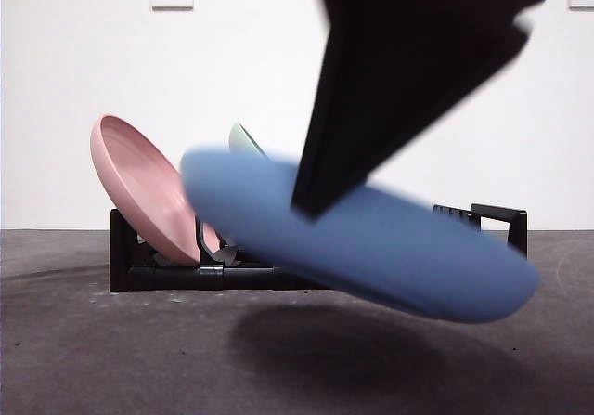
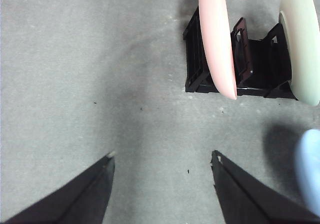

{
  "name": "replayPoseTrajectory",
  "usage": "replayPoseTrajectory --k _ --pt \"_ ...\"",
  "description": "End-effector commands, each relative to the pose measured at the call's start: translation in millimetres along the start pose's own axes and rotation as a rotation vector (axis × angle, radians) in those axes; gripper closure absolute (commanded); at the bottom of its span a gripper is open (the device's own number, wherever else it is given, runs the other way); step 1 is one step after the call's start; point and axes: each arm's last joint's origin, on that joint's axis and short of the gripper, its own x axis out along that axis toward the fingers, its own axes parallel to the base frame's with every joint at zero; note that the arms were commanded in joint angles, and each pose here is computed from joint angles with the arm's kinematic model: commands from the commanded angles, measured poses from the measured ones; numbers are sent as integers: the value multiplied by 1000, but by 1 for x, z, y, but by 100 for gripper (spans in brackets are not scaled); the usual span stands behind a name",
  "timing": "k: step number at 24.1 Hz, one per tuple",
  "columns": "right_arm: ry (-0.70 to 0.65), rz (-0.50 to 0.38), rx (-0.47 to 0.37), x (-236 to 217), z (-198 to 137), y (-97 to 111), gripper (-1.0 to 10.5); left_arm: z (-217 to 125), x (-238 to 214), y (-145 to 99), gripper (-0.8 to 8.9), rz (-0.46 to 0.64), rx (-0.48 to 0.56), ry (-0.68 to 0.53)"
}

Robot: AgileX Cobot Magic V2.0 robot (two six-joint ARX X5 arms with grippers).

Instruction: Place the plate

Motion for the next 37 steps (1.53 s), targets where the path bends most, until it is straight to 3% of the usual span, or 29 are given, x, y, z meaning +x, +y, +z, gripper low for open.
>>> replayPoseTrajectory --k 1,8,16,31,37 --pt "19 -48 -89 11 10 9 933 5 -4 -2 502 -7 13 -28" --pt "108 -105 -221 43 11 15 933 5 -4 -2 502 -7 12 -27" --pt "97 -105 -324 68 15 20 933 5 -5 -2 502 -7 32 -27" --pt "178 -157 -317 81 8 12 917 5 -5 -2 502 -7 32 -28" --pt "195 -158 -280 80 7 11 687 5 -5 -2 501 -7 31 -28"
